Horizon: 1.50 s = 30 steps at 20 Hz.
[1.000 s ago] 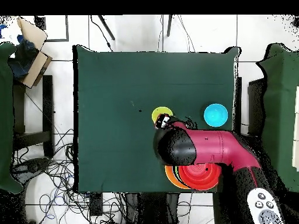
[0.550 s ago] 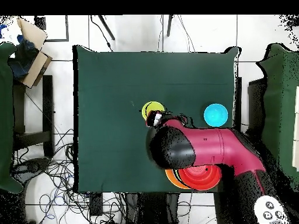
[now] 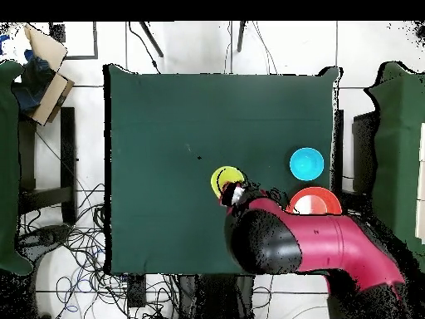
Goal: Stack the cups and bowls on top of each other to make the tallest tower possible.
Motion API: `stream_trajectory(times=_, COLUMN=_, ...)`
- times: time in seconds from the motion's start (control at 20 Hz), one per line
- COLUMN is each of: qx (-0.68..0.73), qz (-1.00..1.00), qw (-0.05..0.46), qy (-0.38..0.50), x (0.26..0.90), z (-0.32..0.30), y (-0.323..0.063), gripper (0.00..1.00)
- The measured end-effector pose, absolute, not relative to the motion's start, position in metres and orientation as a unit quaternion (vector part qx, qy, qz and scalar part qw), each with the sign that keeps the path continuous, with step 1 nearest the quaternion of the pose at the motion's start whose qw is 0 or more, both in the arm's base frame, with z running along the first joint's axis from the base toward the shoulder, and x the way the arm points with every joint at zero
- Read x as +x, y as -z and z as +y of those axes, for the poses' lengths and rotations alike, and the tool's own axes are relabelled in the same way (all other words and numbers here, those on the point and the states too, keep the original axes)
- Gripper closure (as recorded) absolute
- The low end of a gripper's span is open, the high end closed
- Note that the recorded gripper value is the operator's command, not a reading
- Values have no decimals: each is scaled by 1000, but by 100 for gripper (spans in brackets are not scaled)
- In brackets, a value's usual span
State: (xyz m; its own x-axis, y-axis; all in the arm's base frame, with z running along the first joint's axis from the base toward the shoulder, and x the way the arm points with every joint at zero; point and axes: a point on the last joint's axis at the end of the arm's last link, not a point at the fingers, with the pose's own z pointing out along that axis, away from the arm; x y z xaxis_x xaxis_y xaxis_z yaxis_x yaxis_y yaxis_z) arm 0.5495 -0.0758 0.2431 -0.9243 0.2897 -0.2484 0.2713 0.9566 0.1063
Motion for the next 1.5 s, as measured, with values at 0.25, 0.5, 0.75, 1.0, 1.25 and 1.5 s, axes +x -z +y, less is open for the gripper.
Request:
stream_trajectory(times=0.25, qx=137, qz=983, qw=117, qy=-36, x=514, z=-85, y=-233, gripper=100)
stream_trajectory(times=0.5, qx=117, qz=986, qw=111, qy=-36, x=497, z=-82, y=-223, gripper=100)
stream_trajectory(times=0.75, qx=84, qz=990, qw=111, qy=-31, x=482, z=-81, y=-211, gripper=100)
stream_trajectory(times=1.0, qx=75, qz=990, qw=115, qy=-32, x=461, z=-90, y=-208, gripper=100)
stream_trajectory(times=1.25, qx=86, qz=990, qw=109, qy=-33, x=437, z=-106, y=-209, gripper=100)
stream_trajectory(times=1.5, qx=84, qz=991, qw=97, qy=-34, x=408, z=-116, y=-200, gripper=100)
